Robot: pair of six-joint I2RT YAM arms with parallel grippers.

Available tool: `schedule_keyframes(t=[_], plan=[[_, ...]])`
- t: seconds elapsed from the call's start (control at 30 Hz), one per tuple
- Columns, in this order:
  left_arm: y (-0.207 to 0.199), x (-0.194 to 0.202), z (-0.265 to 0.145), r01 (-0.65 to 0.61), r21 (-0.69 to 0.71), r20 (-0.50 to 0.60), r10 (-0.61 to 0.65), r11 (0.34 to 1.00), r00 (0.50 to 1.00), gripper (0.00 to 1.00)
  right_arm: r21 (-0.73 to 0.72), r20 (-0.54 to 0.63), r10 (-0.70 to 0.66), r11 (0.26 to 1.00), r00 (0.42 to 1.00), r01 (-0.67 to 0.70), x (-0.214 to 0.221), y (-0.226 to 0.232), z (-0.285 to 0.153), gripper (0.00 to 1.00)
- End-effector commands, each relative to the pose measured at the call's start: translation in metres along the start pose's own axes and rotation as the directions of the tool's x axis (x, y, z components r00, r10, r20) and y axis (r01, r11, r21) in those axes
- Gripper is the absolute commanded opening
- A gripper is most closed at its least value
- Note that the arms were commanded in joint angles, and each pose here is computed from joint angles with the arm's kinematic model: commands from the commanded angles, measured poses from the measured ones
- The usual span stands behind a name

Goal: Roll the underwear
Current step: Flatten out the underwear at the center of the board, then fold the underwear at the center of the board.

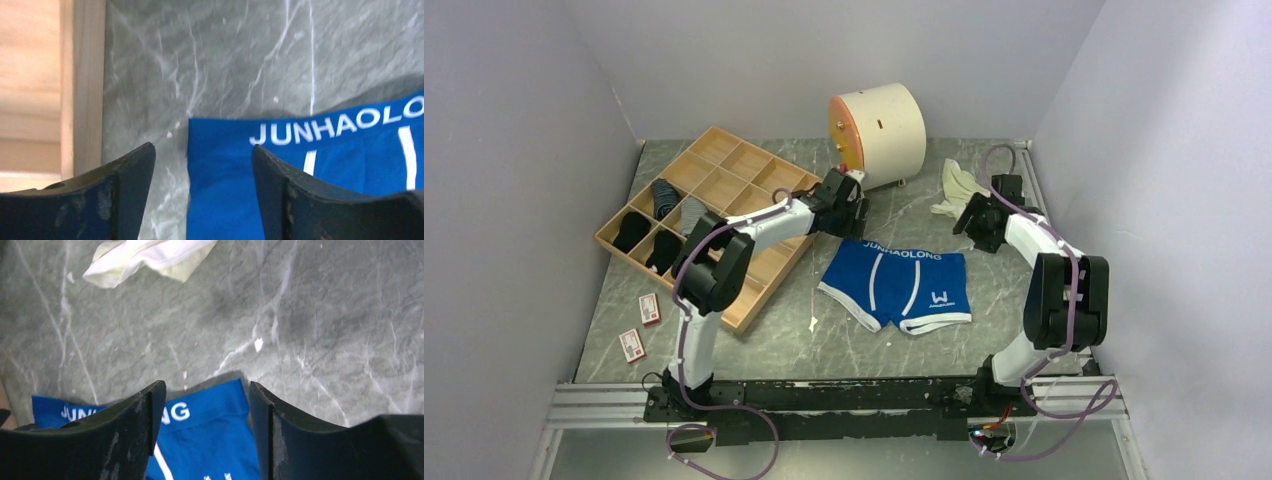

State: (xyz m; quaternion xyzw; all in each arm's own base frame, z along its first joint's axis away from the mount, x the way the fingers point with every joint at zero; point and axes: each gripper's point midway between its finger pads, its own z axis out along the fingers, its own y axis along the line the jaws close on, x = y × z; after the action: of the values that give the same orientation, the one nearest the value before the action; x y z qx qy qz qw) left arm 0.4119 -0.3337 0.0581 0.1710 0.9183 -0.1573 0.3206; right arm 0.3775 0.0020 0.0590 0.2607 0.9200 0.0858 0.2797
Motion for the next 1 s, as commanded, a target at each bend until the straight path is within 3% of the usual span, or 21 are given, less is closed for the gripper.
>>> schedule_keyframes(t=[0.0,0.17,0.33,0.53,0.73,0.97], plan=[[-0.018,-0.018,-0.049,-0.032,0.092,0.062,0.026,0.995,0.998,0.76,-0.071,0.021,-0.036,0.997,0.999,0.038,-0.001,0.012,-0.04,0.67],[-0.035,0.01,-0.088,-0.038,0.208,0.056,0.027,0.977,0.998,0.77,-0.266,-0.042,0.036,0.963,0.998,-0.046,0.039,0.034,-0.071,0.67],[-0.023,0.044,-0.108,0.012,0.189,0.034,-0.019,0.982,0.999,0.78,-0.355,-0.123,0.042,0.931,0.991,-0.084,0.079,0.044,-0.084,0.67],[-0.024,0.064,-0.125,0.042,0.23,0.036,-0.052,0.972,0.998,0.78,-0.222,-0.215,-0.009,0.974,0.977,-0.039,0.125,0.025,-0.075,0.63],[-0.029,0.063,-0.131,0.031,0.262,0.041,-0.043,0.964,0.998,0.8,-0.033,-0.248,0.095,0.994,0.964,-0.107,0.153,-0.013,-0.06,0.63],[-0.026,0.059,-0.139,0.053,0.266,0.078,-0.076,0.963,0.994,0.9,0.142,-0.246,0.136,0.984,0.96,-0.103,0.16,-0.045,-0.049,0.64]])
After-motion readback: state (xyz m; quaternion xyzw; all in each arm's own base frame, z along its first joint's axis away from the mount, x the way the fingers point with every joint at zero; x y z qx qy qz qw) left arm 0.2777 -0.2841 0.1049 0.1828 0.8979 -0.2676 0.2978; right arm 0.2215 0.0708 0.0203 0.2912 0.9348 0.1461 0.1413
